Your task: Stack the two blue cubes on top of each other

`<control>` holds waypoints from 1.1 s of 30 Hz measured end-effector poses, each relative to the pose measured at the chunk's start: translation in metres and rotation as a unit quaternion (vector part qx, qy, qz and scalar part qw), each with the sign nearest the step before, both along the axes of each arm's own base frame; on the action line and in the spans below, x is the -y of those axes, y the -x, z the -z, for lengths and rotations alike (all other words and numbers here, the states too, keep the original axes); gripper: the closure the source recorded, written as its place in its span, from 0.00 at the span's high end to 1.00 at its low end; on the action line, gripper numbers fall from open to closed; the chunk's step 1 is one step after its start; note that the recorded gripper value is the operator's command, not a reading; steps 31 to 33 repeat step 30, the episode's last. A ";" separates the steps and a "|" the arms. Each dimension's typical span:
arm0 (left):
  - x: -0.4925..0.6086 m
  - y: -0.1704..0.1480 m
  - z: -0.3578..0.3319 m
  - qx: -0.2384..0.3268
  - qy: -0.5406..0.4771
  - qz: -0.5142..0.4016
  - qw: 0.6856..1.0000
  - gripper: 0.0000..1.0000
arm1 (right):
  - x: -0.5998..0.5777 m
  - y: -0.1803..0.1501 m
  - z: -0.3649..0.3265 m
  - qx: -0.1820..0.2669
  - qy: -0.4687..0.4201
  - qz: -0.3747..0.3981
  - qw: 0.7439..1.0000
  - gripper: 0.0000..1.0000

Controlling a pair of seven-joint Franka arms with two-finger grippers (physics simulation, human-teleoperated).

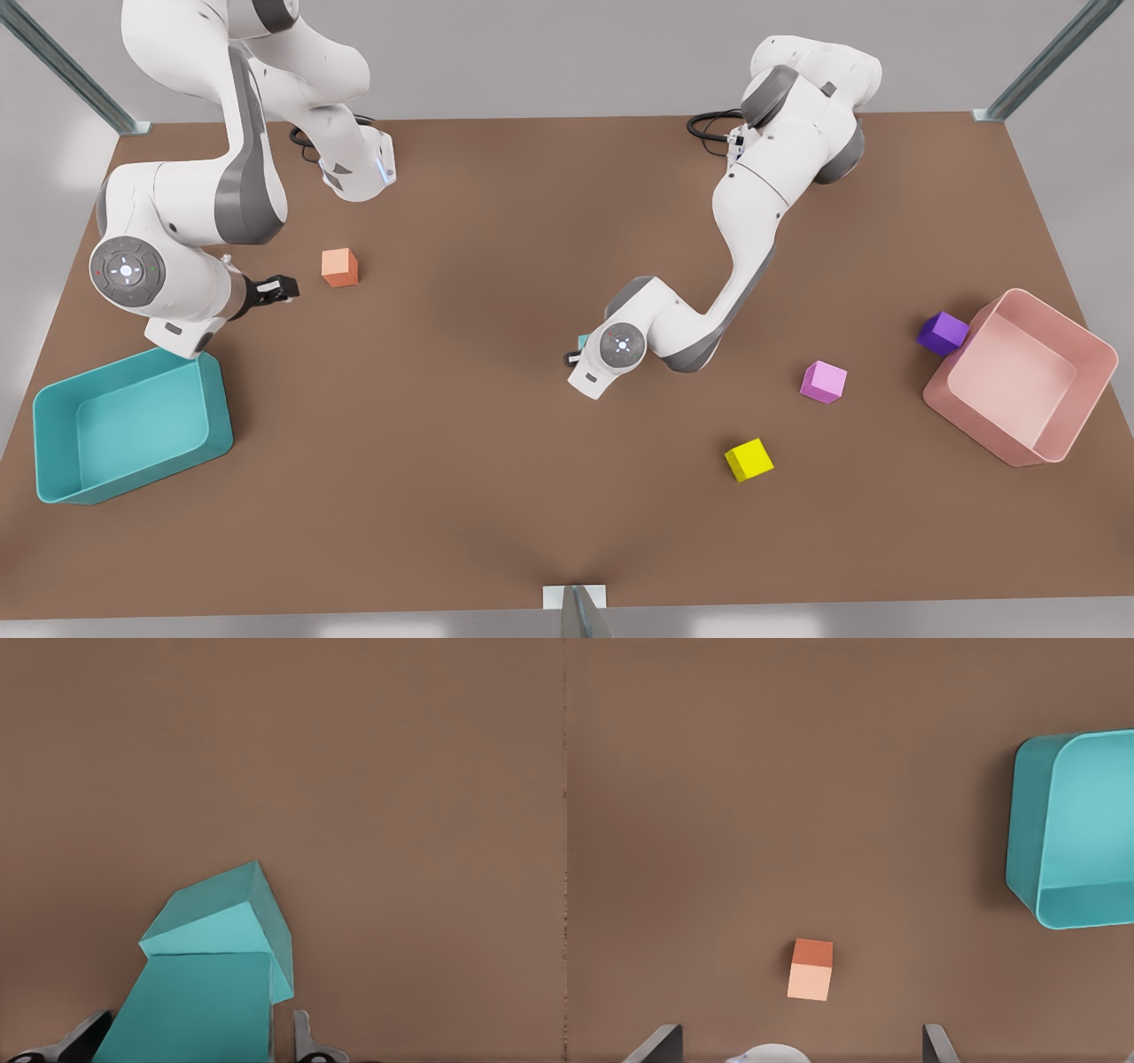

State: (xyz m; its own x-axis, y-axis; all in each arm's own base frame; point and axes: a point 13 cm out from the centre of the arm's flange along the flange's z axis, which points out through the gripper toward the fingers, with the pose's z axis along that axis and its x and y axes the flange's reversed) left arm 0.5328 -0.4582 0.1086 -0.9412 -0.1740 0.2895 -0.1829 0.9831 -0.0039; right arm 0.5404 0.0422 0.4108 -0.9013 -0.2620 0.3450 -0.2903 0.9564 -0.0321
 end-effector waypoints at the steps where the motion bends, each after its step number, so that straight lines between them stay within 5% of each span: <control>1: 0.000 0.000 0.000 0.000 0.000 0.000 1.000 1.00 | 0.000 0.000 0.000 0.000 0.000 0.000 1.000 1.00; 15: -0.003 -0.038 -0.089 0.014 0.013 -0.016 1.000 1.00 | 0.002 -0.012 -0.017 0.030 0.011 0.034 0.999 1.00; 21: -0.210 -0.113 -0.235 0.025 -0.020 -0.113 0.993 1.00 | 0.006 -0.018 -0.017 0.037 0.022 0.069 0.997 1.00; 25: -0.365 -0.042 -0.255 -0.010 -0.124 -0.122 0.985 1.00 | 0.006 -0.017 -0.016 0.037 0.027 0.084 0.995 1.00; 33: -0.376 -0.025 -0.275 -0.029 -0.084 -0.059 0.994 1.00 | 0.005 -0.017 -0.012 0.034 0.030 0.099 0.994 1.00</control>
